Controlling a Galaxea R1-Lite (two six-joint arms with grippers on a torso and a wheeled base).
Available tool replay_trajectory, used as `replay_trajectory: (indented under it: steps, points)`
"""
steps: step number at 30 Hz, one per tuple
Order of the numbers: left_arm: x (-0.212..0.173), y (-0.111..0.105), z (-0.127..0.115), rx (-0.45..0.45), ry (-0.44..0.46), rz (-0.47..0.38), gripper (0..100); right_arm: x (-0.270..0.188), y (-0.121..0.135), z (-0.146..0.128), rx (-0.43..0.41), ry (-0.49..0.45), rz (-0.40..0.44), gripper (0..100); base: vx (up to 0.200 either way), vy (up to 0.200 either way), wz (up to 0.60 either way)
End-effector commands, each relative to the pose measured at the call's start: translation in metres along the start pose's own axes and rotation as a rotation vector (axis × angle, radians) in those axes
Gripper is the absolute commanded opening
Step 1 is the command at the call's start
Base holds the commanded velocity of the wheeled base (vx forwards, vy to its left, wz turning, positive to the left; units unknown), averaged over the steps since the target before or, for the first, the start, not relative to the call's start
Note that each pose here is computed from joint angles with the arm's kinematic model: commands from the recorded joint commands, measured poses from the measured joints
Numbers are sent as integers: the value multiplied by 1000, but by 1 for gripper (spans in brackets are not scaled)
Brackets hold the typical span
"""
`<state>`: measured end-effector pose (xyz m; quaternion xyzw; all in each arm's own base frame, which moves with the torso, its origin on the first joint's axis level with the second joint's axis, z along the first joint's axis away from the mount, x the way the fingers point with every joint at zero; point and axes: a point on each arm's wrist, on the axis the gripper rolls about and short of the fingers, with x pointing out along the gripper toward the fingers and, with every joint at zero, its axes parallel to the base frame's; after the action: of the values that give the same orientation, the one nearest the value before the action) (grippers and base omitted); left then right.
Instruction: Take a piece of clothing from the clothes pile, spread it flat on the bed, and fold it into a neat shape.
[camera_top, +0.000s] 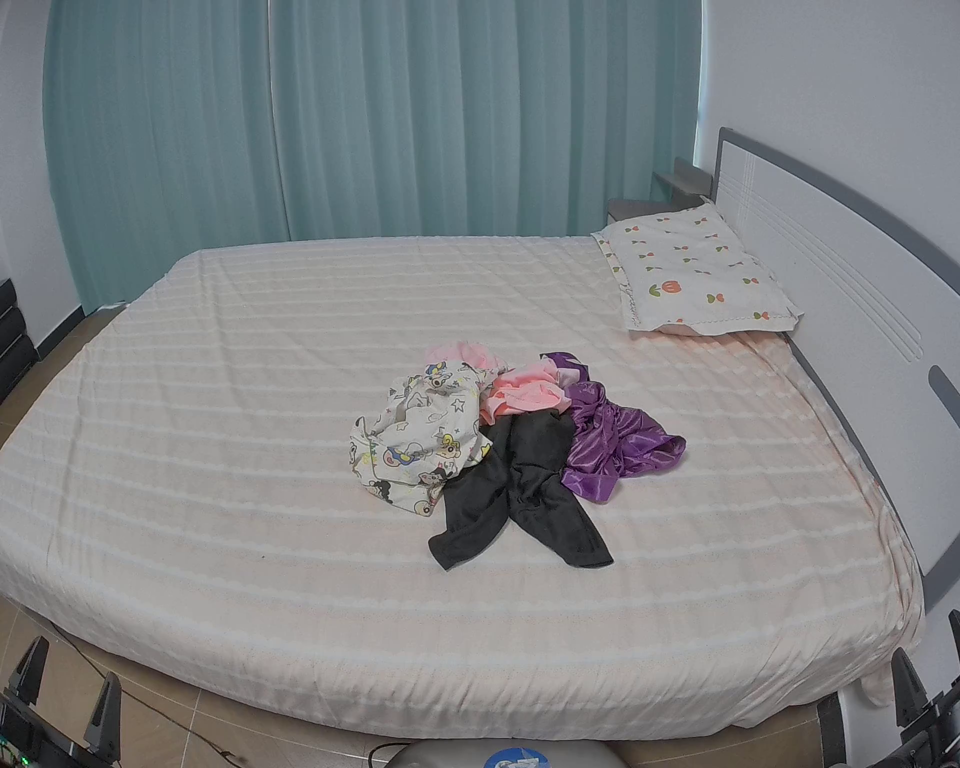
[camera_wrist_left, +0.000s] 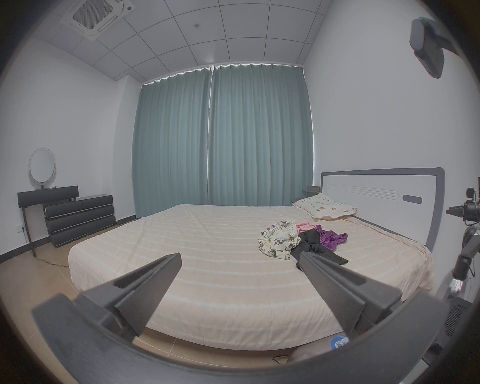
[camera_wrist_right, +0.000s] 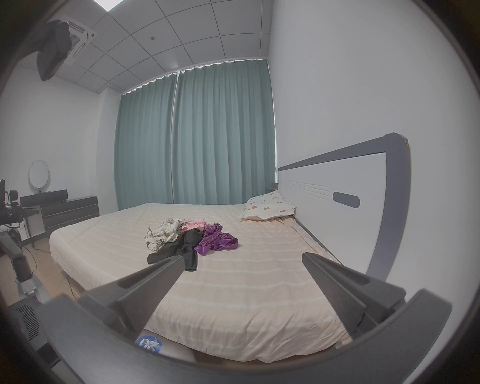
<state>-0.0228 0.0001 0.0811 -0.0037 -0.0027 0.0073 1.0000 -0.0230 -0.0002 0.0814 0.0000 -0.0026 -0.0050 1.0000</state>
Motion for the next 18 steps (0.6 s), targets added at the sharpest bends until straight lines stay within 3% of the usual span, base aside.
replay_trajectory:
  steps: [1,2,3,4,5,6,8,10,11,13,18]
  points:
    - [1,0,-5,0,15,2,100,-6,0,48,16,-98,5,100,0,0,0]
    - [1,0,-5,1,15,2,100,-4,0,76,21,-107,13,100,0,0,0]
    - [1,0,-5,1,15,2,100,-4,0,76,21,-107,13,100,0,0,0]
    - [1,0,-5,1,15,2,100,12,1,99,15,-42,41,100,0,0,0]
    - [1,0,-5,1,15,2,100,24,1,102,20,21,65,100,0,0,0]
    - [1,0,-5,1,15,2,100,28,2,101,23,41,71,100,0,0,0]
    - [1,0,-5,1,15,2,100,64,3,92,113,244,100,100,0,0,0]
    - [1,0,-5,1,14,4,100,68,4,92,125,257,102,100,0,0,0]
    - [1,0,-5,1,13,2,100,93,8,89,164,351,156,100,0,0,0]
    - [1,0,-5,8,13,4,100,116,14,87,166,413,202,100,0,0,0]
    - [1,0,-5,12,13,4,100,162,28,66,177,570,237,100,0,0,0]
